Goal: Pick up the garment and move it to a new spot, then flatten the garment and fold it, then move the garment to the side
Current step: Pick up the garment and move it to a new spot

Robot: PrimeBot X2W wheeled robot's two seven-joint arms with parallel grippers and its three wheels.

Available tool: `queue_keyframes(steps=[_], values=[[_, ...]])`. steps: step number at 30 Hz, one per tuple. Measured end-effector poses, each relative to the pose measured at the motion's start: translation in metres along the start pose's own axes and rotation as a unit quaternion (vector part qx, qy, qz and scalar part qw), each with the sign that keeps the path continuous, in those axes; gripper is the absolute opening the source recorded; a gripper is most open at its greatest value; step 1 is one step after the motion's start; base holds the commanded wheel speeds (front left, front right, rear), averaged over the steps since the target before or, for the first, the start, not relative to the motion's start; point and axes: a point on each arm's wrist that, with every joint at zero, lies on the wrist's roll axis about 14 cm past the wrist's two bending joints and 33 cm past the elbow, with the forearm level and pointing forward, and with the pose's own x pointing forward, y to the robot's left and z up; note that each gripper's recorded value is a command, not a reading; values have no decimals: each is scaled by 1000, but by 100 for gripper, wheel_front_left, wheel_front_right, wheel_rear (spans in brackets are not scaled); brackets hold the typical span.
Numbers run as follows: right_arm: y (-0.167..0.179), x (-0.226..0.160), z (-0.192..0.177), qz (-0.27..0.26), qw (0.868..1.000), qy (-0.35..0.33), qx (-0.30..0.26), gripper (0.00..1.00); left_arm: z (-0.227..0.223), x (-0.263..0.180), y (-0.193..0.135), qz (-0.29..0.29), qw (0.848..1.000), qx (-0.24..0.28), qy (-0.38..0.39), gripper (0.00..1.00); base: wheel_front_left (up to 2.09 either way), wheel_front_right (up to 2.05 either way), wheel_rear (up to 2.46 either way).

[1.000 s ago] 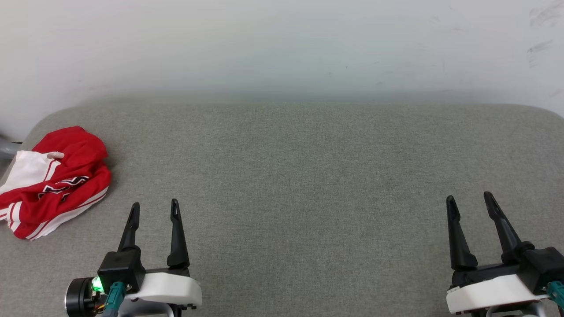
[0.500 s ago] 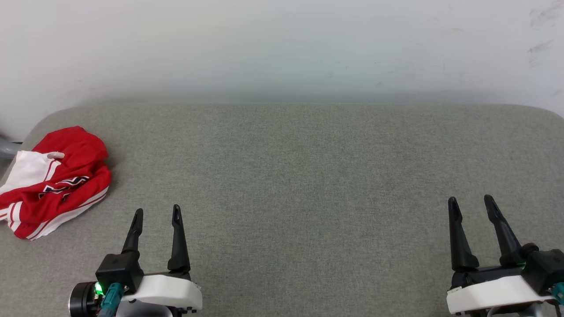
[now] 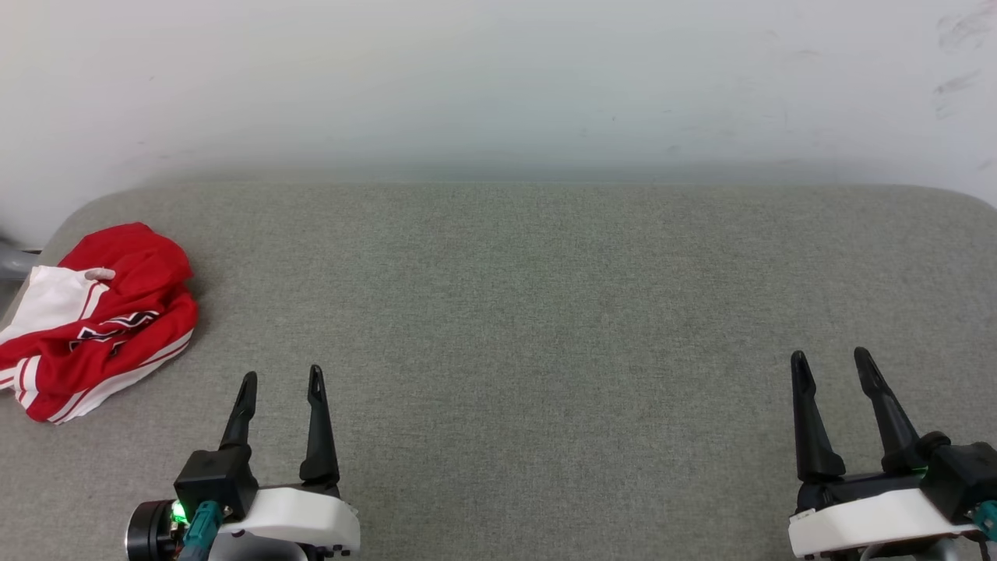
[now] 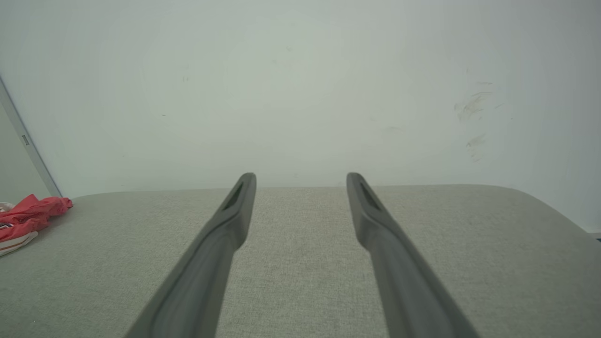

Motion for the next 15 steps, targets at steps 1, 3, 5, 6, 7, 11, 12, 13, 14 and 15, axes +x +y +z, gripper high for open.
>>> queue_keyframes(steps=[1, 3, 5, 6, 7, 11, 12, 13, 14, 15], values=[[0, 0, 0, 0, 1000, 0, 0, 100, 0, 0, 0, 0, 1000, 0, 0, 100, 0, 0, 0], [0, 0, -1, 0, 1000, 1, 0, 100, 0, 0, 0, 1, 1000, 1, 1, 100, 0, 0, 0], [1, 0, -1, 1, 1000, 2, 0, 100, 0, 0, 1, 1, 1000, 1, 1, 100, 0, 0, 0], [1, 0, -1, 1, 1000, 2, 0, 100, 0, -1, 1, 1, 1000, 1, 1, 100, 0, 0, 0], [1, 0, -1, 1, 1000, 2, 1, 100, 0, -1, 1, 2, 1000, 1, 1, 100, 0, 0, 0], [2, 1, -2, 3, 1000, 3, 1, 100, -1, -2, 3, 4, 1000, 2, 2, 100, 0, 0, 0], [3, 2, -3, 4, 1000, 3, 1, 100, -1, -2, 4, 5, 1000, 2, 2, 100, 0, 0, 0], [4, 2, -3, 6, 1000, 3, 2, 100, -1, -2, 5, 7, 1000, 3, 2, 100, 0, 0, 0], [5, 3, -3, 7, 1000, 4, 2, 100, -1, -3, 6, 8, 1000, 4, 2, 100, 0, 0, 0], [6, 4, -4, 9, 1000, 4, 3, 100, -1, -3, 7, 10, 1000, 5, 2, 100, 0, 0, 0]])
